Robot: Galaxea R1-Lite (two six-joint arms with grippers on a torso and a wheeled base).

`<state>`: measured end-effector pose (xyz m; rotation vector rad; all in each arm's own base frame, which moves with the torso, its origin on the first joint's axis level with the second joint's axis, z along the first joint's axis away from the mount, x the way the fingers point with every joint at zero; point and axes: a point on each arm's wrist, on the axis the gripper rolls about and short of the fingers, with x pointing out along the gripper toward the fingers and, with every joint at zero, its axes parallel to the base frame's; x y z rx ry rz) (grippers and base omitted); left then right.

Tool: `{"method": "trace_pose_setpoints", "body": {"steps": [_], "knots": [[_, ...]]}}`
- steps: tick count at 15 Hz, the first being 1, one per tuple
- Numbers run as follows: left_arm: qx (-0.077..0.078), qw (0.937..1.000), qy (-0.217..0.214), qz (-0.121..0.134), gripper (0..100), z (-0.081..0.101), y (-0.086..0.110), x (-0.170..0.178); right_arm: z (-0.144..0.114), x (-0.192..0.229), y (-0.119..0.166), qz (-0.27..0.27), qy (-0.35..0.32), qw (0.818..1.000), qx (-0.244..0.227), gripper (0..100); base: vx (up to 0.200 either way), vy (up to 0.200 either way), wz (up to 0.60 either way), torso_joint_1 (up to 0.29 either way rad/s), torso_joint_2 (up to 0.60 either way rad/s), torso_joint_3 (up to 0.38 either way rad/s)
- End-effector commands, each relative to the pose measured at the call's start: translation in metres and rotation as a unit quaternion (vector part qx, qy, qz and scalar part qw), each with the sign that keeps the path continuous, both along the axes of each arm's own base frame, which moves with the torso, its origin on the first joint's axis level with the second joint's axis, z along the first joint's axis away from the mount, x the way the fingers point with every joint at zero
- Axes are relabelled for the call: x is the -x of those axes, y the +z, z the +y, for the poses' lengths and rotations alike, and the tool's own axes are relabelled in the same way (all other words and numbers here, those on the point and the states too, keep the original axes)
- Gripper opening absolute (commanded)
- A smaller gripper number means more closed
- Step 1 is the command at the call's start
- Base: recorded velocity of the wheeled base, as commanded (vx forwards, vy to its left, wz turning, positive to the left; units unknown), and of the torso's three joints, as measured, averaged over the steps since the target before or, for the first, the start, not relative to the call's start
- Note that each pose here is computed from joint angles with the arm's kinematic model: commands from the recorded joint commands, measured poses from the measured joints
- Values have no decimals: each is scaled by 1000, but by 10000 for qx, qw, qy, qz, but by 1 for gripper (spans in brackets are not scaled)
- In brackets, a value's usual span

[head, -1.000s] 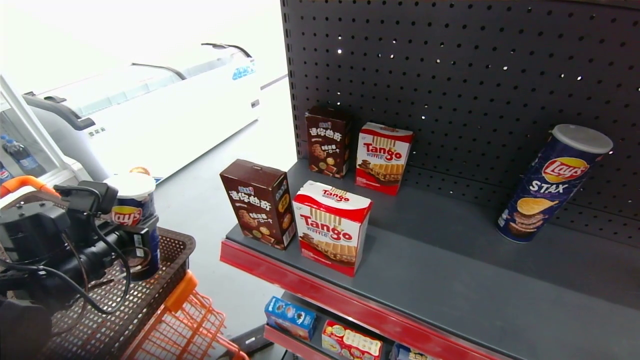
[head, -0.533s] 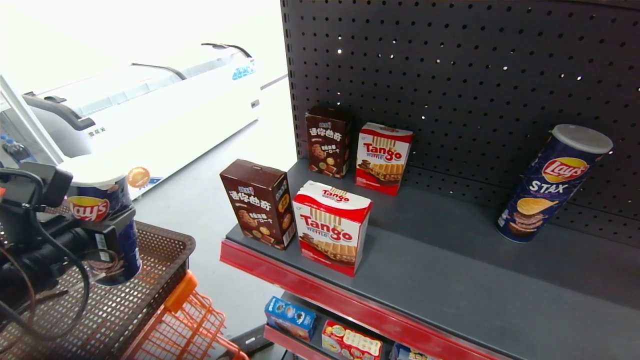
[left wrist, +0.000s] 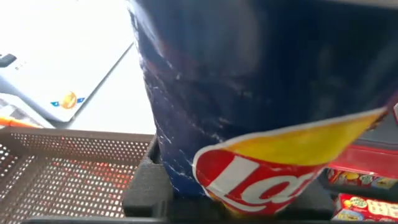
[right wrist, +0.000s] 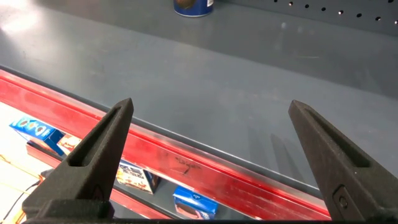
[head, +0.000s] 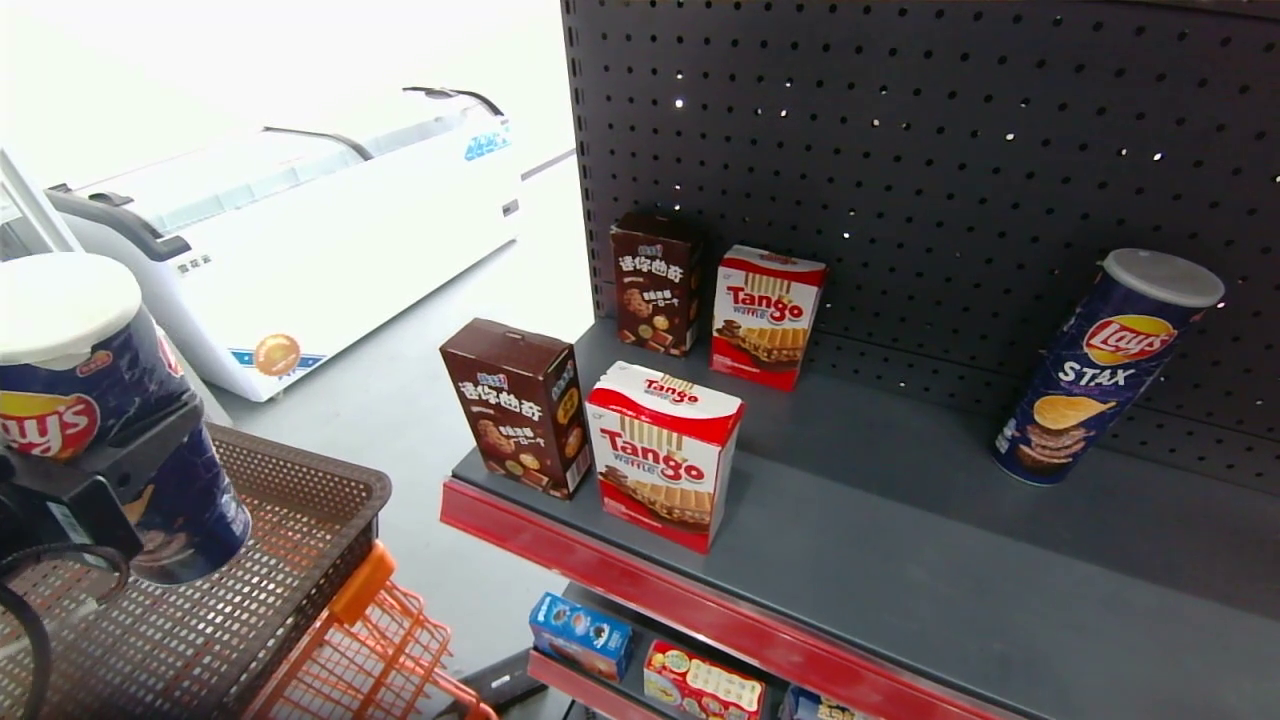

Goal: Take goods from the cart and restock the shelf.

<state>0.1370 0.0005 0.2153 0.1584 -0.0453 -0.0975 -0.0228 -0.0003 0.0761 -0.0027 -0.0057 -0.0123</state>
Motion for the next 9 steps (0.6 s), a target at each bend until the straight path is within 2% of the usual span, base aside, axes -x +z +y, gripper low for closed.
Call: {"method": "trace_pose_setpoints", "body": {"steps": [1,2,3,5,9], "knots": [[64,10000,-67,-4,0,-2,-3,6,0,0,0,-2,0,10000,2,100,0,0,0,0,0,0],[169,9992,-361,66,0,-8,-6,7,0,0,0,-2,0,10000,2,100,0,0,0,0,0,0],[212,9970,-746,57,0,-18,-5,6,0,0,0,-2,0,10000,2,100,0,0,0,0,0,0],[389,9951,-903,134,0,-21,-8,6,0,0,0,-2,0,10000,2,100,0,0,0,0,0,0],[426,9867,-1558,187,0,-36,-6,6,0,0,0,-2,0,10000,2,100,0,0,0,0,0,0]]}}
